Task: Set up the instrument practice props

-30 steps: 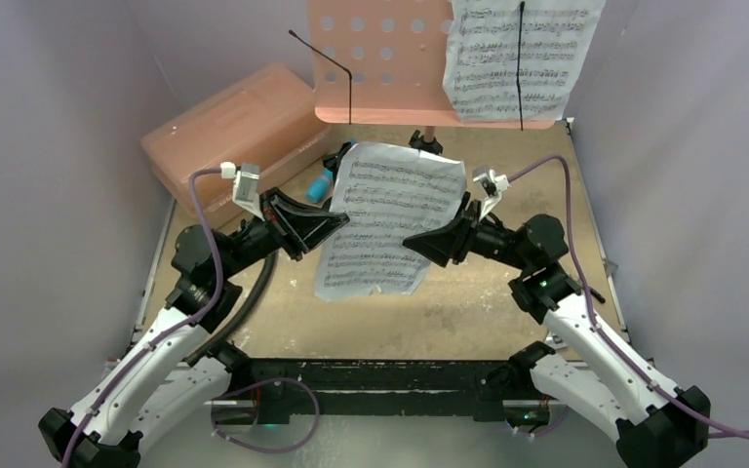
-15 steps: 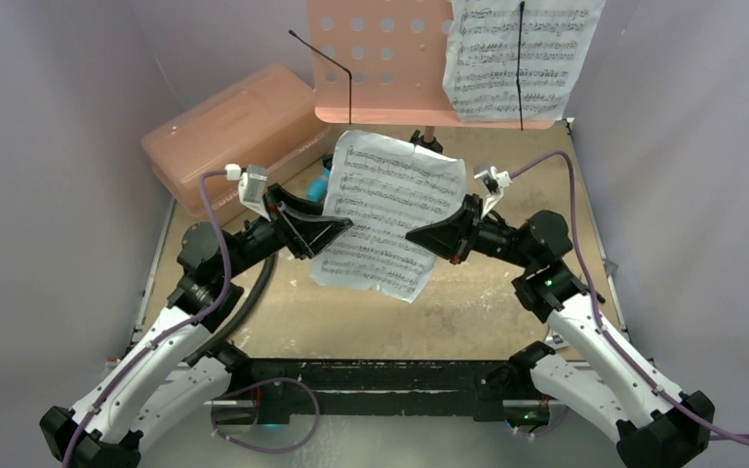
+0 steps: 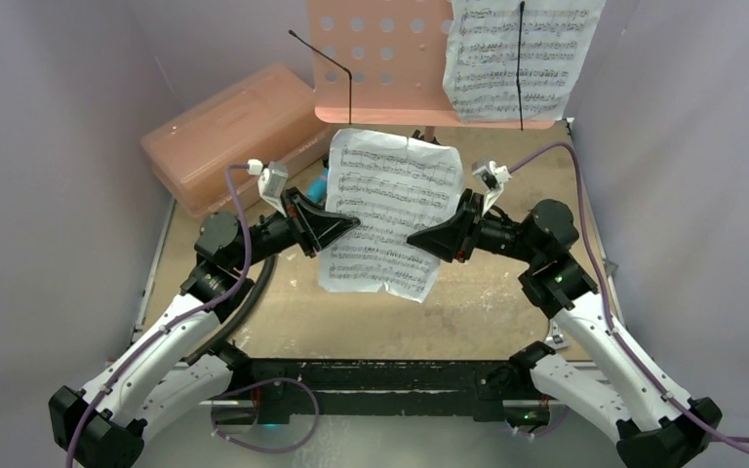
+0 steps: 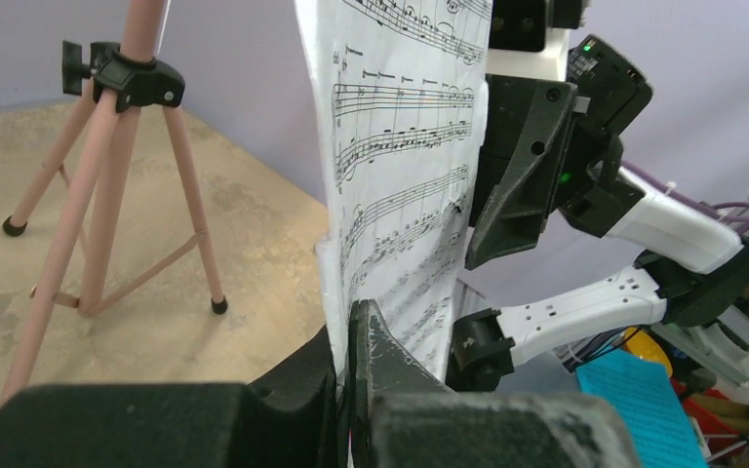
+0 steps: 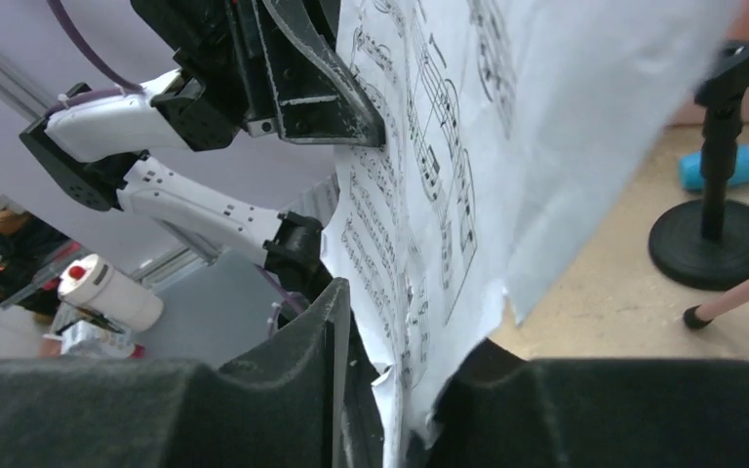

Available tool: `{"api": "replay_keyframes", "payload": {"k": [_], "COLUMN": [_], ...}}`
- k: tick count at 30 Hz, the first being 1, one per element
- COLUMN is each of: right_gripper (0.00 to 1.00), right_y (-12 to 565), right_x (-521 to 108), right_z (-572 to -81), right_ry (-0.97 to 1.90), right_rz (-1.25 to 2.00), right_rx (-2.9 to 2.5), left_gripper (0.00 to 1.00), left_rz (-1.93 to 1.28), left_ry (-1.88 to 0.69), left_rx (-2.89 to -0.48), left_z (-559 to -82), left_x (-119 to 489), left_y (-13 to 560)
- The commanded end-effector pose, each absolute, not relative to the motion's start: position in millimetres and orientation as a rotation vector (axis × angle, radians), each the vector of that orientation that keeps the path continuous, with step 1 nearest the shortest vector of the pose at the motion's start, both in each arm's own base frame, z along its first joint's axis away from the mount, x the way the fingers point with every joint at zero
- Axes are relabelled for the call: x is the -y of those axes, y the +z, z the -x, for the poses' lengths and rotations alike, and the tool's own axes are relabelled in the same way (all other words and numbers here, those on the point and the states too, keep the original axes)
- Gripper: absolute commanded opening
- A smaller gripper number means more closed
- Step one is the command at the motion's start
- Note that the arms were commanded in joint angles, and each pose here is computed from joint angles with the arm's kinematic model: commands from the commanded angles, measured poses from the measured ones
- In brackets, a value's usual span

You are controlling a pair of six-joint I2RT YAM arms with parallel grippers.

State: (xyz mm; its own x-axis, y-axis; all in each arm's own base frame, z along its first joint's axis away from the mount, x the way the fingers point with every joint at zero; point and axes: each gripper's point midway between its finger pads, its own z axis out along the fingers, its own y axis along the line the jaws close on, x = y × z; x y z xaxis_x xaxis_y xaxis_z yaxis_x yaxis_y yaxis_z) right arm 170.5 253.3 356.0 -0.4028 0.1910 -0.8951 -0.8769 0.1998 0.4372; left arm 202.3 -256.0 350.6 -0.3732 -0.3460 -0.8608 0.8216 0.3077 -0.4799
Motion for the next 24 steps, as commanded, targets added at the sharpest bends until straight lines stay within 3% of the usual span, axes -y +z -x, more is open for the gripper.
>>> {"api": "replay_keyframes", "payload": {"k": [1,5,14,17,21,24], "right_gripper": [0.38,0.53,0.52,0.40,0.16,0.00], "right_y": [398.6,412.1,414.7,415.1,415.3,416.0], "right_x": [-247.3,-244.3,-251.2,-252.7,-252.8,-251.9], "right_z": [-162.4,-161.2,-165.2,-166.0,-168.0,-169.5], "right_ry": [1.422,1.465,1.520,1.530,1.529,1.513], "right_rz": [0.622,0.555,0.553,0.554,0.543,0.537], "right_rx": [-1.368,-1.312,-1.327,-1.331,-1.338,-1.339], "left_gripper": [0.00,0.00,0.00,0.00,0.00,0.11], "left_rz": [-0.447,-0.417,-0.420,-0.419,-0.417,-0.404], "left_ry": [-1.399,-1.450,-1.492,-1.499,-1.503,-1.505], "left_rx": [-1.312,-1.265,-1.258,-1.255,-1.261,-1.274], "left_z": [-188.7,-183.3,-181.3,-181.1,-180.3,-180.4], "left_x": [251.6,249.3,252.5,252.7,252.8,251.8], "left_y": [382.8,386.5,388.8,389.5,387.8,383.0]}}
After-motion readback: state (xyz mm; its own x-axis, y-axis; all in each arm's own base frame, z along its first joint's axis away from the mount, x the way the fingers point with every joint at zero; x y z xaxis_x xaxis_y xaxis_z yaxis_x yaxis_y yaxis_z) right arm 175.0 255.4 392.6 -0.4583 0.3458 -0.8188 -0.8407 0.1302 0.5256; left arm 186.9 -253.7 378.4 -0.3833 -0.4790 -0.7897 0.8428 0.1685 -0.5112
